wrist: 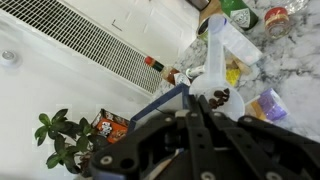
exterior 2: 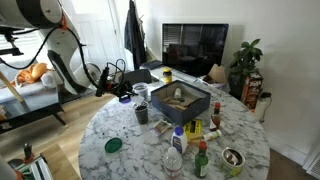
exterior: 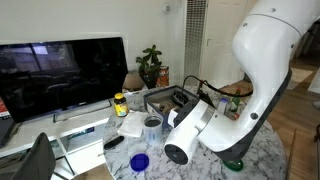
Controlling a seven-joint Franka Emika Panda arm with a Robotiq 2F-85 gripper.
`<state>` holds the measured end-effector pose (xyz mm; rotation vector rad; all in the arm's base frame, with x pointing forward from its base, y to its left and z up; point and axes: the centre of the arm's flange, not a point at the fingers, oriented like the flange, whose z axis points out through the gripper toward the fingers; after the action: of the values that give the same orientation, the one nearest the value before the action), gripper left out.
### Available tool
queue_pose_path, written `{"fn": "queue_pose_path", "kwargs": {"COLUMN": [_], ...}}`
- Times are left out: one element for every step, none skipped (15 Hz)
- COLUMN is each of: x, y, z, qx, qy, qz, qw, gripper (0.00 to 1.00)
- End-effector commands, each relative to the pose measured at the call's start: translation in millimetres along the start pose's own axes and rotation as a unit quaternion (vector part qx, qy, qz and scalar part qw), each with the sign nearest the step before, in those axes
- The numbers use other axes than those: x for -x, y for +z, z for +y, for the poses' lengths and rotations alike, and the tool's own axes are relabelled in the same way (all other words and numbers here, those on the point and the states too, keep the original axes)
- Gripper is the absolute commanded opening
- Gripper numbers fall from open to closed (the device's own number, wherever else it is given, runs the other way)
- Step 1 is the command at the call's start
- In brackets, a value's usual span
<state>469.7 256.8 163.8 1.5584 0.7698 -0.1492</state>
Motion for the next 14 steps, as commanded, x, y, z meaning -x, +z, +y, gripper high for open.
{"fn": "queue_pose_path", "kwargs": {"x": [-12.8,-13.6,-15.3,-15.9,-17.4,-18.8,-20.3,-22.0,-23.8,-25.0,-25.8,-26.7,-26.8,-27.6], "y": [-4.6,-4.6,-5.0,-4.1,-3.0,-2.0,-1.2,-0.9,-0.1,0.8,1.6,3.3,4.4,4.9], "z": [-10.9,-12.5,-13.2,-15.1,-15.5,-16.6,-17.6,-18.6,-19.5,-20.4,-21.1,-21.6,-22.9,-23.2], "qx": [0.036,0.042,0.047,0.047,0.054,0.056,0.061,0.065,0.073,0.082,0.09,0.101,0.11,0.116], "qy": [0.014,0.015,0.016,0.017,0.02,0.022,0.024,0.025,0.026,0.026,0.026,0.026,0.025,0.026], "qz": [-0.013,-0.017,-0.018,-0.018,-0.019,-0.018,-0.018,-0.018,-0.013,-0.01,-0.009,-0.009,-0.009,-0.009], "qw": [0.9992,0.9989,0.9986,0.9986,0.9982,0.998,0.9977,0.9974,0.9969,0.9962,0.9956,0.9945,0.9936,0.9929], "gripper": [0.01,0.01,0.01,0.01,0.01,0.01,0.01,0.01,0.01,0.01,0.01,0.01,0.01,0.01]}}
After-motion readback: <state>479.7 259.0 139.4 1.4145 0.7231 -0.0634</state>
